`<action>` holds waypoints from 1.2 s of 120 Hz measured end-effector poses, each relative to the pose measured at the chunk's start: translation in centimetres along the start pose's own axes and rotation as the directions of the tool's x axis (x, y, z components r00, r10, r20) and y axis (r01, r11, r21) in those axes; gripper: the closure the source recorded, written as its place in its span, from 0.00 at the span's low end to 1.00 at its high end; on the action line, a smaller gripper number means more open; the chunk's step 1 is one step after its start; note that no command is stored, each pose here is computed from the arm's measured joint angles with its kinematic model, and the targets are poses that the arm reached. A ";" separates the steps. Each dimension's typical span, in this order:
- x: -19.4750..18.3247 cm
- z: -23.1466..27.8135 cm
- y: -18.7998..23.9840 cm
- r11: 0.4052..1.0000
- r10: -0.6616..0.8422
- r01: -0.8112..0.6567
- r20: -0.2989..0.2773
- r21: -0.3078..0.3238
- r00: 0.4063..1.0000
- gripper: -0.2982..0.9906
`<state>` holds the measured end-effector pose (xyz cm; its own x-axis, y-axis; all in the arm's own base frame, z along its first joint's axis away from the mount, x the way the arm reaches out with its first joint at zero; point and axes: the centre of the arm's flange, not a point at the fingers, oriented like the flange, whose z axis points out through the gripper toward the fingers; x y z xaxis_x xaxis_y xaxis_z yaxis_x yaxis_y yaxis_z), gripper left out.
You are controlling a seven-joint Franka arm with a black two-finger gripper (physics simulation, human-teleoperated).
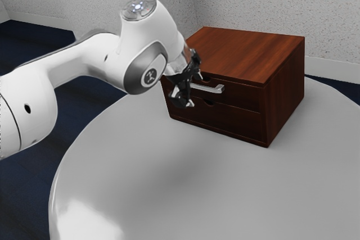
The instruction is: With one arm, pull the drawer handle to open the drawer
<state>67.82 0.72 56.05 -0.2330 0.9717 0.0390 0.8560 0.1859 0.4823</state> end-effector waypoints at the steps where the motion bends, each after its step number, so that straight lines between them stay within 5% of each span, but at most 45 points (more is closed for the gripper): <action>1: 0.0 0.0 0.0 1.000 0.000 0.000 0.000 0.000 1.000 0.33; 144: 0.5 1.6 -2.4 0.997 0.018 -0.019 0.022 0.073 1.000 0.50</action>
<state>66.40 1.03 53.48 -0.2075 0.9778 0.0284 0.8916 0.1772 0.4167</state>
